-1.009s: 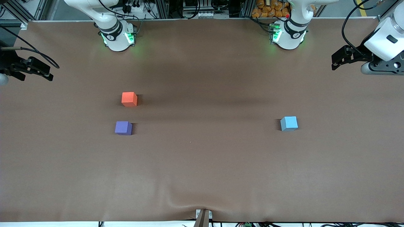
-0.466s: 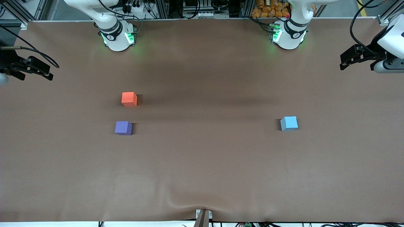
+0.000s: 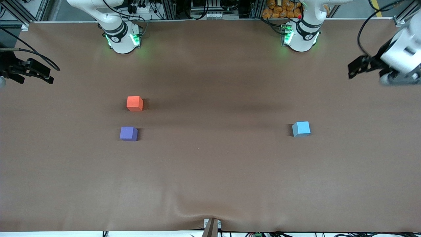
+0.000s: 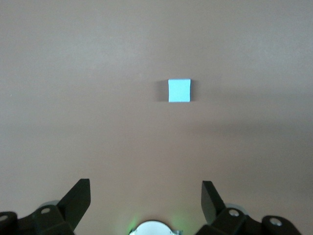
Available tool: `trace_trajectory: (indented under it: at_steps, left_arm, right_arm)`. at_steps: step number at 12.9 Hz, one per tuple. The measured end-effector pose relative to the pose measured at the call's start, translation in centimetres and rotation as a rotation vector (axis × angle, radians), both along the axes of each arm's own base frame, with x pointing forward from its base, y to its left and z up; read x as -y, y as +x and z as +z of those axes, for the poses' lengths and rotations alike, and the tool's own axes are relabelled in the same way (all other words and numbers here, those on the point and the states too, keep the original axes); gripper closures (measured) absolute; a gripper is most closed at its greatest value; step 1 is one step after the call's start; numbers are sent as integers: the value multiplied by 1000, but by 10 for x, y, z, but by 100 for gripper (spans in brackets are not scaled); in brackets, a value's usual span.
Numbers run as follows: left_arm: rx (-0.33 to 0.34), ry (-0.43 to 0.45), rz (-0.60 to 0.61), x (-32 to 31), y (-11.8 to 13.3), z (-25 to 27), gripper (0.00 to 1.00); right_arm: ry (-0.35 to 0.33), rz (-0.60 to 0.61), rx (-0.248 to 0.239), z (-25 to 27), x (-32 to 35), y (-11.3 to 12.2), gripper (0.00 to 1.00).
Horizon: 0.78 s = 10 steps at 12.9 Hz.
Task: Place blue block between orange and purple blocks
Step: 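Lower the left gripper onto the light blue block and grasp it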
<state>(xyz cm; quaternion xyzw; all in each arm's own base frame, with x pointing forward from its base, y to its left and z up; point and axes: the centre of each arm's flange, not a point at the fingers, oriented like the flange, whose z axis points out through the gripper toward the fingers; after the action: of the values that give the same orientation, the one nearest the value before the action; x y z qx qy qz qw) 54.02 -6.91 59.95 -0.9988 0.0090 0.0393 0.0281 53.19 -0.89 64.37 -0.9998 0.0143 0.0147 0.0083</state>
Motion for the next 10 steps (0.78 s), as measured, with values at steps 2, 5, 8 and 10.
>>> trace_trajectory:
  at_steps: [2,5,8,10]
  left_arm:
    - [31,-11,-55,32,16,-57,0]
    - [38,-23,-76,49,19,-149,0]
    - [-4,-35,-55,36,18,-236,0]
    - [-11,-45,-36,29,20,-276,0]
  right_arm:
    - [0,-1,0,0,1,0,0]
    - [0,-3,0,0,1,0,0]
    - [0,-4,-1,-1,2,1,0]
    - [0,-4,-1,-1,2,1,0]
